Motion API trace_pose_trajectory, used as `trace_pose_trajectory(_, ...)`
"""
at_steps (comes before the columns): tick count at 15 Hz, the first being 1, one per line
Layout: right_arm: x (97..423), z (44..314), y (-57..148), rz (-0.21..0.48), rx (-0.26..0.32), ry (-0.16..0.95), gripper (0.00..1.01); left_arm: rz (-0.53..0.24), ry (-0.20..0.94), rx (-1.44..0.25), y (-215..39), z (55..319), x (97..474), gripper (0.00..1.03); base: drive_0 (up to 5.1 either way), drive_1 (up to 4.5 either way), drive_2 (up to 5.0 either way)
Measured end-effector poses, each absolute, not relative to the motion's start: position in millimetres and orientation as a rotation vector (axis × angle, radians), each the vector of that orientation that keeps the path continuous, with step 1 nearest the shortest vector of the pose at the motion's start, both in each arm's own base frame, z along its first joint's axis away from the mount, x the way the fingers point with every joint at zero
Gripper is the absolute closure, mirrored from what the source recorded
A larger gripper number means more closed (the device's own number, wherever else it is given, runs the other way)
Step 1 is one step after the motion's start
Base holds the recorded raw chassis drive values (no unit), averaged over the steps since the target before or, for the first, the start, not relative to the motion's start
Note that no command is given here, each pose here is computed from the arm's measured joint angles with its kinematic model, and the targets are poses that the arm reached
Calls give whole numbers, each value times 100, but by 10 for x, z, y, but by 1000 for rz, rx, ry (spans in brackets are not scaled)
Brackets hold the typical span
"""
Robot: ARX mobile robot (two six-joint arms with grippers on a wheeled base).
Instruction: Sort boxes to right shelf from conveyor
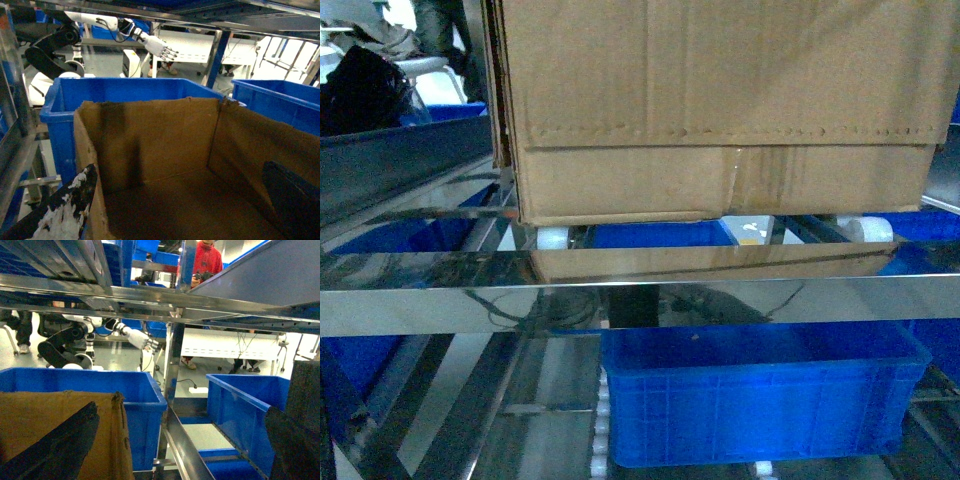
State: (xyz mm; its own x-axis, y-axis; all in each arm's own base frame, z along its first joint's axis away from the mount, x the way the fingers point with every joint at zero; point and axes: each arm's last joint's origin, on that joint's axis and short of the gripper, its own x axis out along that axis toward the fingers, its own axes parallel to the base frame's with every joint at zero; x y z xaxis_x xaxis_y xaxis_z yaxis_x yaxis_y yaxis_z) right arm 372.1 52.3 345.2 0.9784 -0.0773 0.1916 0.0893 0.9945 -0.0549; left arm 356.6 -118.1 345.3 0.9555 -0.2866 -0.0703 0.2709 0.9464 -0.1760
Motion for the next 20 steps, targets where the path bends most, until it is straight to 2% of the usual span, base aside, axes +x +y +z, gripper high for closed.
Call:
trace_pose_trajectory(5,3510,3424,486,-97,-51,-284,3,-229,26,-208,-1079,3340,3407,5,0,0,0)
trace_pose_trajectory(9,3252,3482,442,-96,-57,-331,3,-234,-7,-204,-1016,3339,3142,5,0,0,0)
trace_pose_trajectory(15,2715,3493,406,-24,-99,-335,3,-279,-11,-98,-804,3313,2592,5,0,0,0)
trace_pose_trajectory(17,2505,3541,344,-24,-98,-316,3,-288,-13,-46,-715,3323,2364,5,0,0,0)
trace_pose_trajectory(20,2134,3629,137,-87,-101,-299,3,-300,2,6,-579,3334,2002,5,0,0,0)
